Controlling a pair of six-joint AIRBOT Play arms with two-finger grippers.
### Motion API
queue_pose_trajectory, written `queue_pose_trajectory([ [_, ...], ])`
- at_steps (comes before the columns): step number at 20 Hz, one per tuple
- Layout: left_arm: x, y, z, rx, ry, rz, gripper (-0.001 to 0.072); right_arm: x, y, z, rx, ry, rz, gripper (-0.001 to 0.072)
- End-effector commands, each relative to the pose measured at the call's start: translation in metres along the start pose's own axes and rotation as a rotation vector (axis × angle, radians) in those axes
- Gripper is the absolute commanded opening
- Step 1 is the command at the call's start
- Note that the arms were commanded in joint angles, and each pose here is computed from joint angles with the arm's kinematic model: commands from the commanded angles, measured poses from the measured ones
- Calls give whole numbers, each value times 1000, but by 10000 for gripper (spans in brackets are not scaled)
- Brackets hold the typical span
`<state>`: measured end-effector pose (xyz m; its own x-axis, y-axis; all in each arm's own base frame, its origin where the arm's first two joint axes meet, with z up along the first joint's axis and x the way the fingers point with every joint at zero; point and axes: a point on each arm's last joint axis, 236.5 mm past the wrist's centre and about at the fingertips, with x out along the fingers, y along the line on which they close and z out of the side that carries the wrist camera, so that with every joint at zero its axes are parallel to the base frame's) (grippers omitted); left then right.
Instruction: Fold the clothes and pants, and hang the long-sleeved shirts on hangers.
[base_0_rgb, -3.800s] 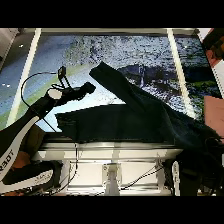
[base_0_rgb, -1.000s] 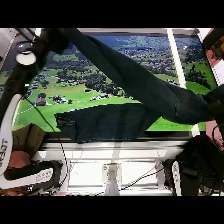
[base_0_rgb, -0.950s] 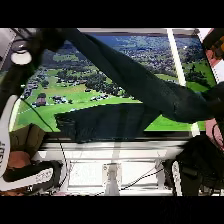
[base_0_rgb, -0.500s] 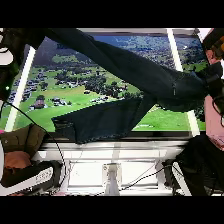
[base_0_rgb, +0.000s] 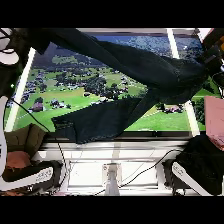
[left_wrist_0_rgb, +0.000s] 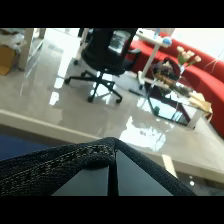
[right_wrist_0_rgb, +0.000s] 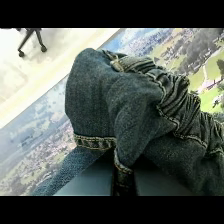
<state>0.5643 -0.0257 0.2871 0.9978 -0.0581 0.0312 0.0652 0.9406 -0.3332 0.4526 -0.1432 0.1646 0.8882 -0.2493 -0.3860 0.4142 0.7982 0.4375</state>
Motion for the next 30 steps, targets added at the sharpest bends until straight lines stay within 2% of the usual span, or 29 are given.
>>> queue_pose_trajectory([
  [1, 19, 19, -41, 0, 71, 30, 21, 27, 2, -17, -12, 39, 1, 55],
  [3, 29, 30, -68, -1, 114, 53, 21, 43, 12, -30, -22, 45, 23, 55],
  [8, 41, 92, -71, 20, 6, 257, 20, 81, 45, -50, -31, -32, 114, 55],
  [15, 56, 103, -139, 21, 139, 251, 21, 125, 46, -106, 130, 12, 120, 55],
  [20, 60, 124, -158, 30, 150, 301, 21, 122, 57, -68, 146, -149, 182, 55],
  [24, 60, 126, -158, 32, 145, 309, 21, 130, 67, -61, 144, -167, 201, 57],
  [25, 60, 127, -160, 32, 148, 309, 20, 131, 70, -65, 138, -160, 205, 100],
  [27, 61, 129, -166, 33, 158, 312, 32, 131, 73, -66, 128, -159, 210, 442],
  [28, 61, 129, -169, 33, 165, 311, 190, 130, 73, -66, 127, -159, 211, 502],
  [29, 61, 127, -174, 29, 179, 301, 548, 130, 73, -65, 128, -160, 211, 502],
  [30, 61, 127, -174, 24, 181, 301, 695, 128, 74, -63, 128, -164, 214, 502],
])
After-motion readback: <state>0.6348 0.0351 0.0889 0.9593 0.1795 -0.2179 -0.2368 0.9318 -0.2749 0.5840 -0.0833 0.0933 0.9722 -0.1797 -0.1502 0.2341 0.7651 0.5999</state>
